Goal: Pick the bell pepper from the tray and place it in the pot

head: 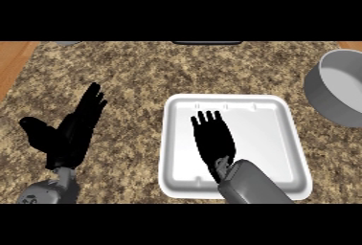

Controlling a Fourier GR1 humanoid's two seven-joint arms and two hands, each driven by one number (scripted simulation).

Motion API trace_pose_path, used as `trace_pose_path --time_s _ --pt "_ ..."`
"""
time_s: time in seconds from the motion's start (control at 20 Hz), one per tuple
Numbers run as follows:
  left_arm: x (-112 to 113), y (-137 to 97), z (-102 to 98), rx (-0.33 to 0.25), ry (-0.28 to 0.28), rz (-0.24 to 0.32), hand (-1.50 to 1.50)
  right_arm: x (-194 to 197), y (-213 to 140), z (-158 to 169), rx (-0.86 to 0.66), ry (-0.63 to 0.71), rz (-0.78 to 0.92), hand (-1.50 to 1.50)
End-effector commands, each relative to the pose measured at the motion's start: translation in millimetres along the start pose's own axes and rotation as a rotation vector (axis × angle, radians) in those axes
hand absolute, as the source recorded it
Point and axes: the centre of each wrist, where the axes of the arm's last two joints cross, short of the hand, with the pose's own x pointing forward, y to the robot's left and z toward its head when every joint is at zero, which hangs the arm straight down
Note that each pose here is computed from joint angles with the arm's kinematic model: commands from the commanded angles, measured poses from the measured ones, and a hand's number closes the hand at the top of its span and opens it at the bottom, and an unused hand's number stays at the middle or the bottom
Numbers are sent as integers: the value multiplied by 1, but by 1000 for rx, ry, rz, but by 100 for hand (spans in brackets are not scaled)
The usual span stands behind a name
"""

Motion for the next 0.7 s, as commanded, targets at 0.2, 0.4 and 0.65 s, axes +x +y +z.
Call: trace_pose_path --time_s 0.2,0.4,0.65 --pt "10 -11 -11 -2 -13 6 0 7 -3 -3 -85 -171 -29 150" --pt "16 -13 -10 0 -16 -1 0 -11 14 -9 -83 -169 -31 150" --pt "-10 -15 11 -10 -4 10 0 23 20 -7 -121 -183 -54 150"
